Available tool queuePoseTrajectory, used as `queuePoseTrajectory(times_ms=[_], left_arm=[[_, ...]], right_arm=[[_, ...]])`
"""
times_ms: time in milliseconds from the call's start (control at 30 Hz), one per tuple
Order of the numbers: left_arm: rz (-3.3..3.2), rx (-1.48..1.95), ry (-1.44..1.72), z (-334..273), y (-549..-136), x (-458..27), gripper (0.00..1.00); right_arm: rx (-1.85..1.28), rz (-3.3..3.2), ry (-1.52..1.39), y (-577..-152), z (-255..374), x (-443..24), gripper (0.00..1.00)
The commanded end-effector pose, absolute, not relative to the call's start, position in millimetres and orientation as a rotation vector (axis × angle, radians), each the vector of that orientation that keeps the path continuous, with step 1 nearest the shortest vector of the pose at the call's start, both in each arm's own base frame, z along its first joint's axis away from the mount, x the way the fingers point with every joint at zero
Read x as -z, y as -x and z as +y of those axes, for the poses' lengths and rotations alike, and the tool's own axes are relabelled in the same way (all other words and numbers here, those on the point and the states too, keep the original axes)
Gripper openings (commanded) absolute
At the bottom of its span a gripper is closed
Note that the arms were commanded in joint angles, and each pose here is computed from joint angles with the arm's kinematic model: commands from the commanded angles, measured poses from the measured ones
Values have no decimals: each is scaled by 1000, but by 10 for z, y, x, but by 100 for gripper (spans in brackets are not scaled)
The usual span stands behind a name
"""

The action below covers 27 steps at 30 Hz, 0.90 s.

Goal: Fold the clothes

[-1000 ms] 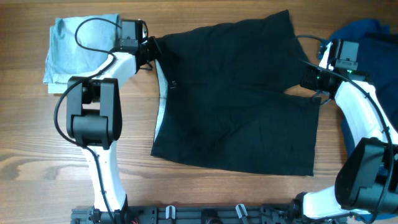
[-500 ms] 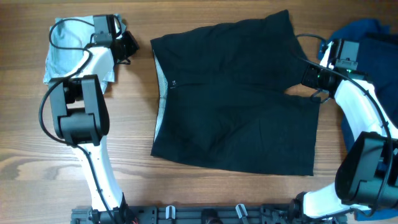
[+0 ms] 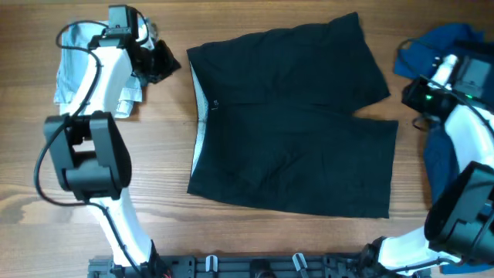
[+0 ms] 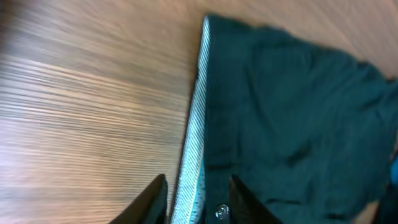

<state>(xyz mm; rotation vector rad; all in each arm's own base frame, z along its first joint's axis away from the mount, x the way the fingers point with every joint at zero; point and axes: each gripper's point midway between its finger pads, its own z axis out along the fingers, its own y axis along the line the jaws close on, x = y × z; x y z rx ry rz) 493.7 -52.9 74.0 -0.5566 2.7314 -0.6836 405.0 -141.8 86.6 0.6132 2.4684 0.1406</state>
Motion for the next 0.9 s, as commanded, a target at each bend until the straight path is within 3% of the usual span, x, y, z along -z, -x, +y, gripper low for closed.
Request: queuePoseTrajectory(times_ms=[0, 200, 333, 400, 533, 700, 867], left_arm=[[2785, 820, 485, -767, -4872, -565, 34], [2794, 827, 425, -959, -4866, -553, 33], [2789, 836, 352, -1176, -4873, -570, 33], [2786, 842, 310, -1304, -4872, -581, 33], [2797, 771, 269, -1414, -4860, -544, 34], [2805, 670, 256, -1418, -4866, -495, 34], [2801, 670, 256, -1418, -4876, -499, 34]], right_arm=[[-259, 2478, -547, -4069, -1347, -807, 45], [-262, 2540, -445, -4093, -1308, -533, 46], [-384, 2564, -408, -4109, -1163, -338, 13], [-466, 2560, -371, -4104, -1052, -341, 4], [-474, 2566, -359, -4086, -1018, -372, 4], [-766, 2439, -314, -4086, -646, -959, 4], [-820, 2558, -446, -3742, -441, -1036, 4]])
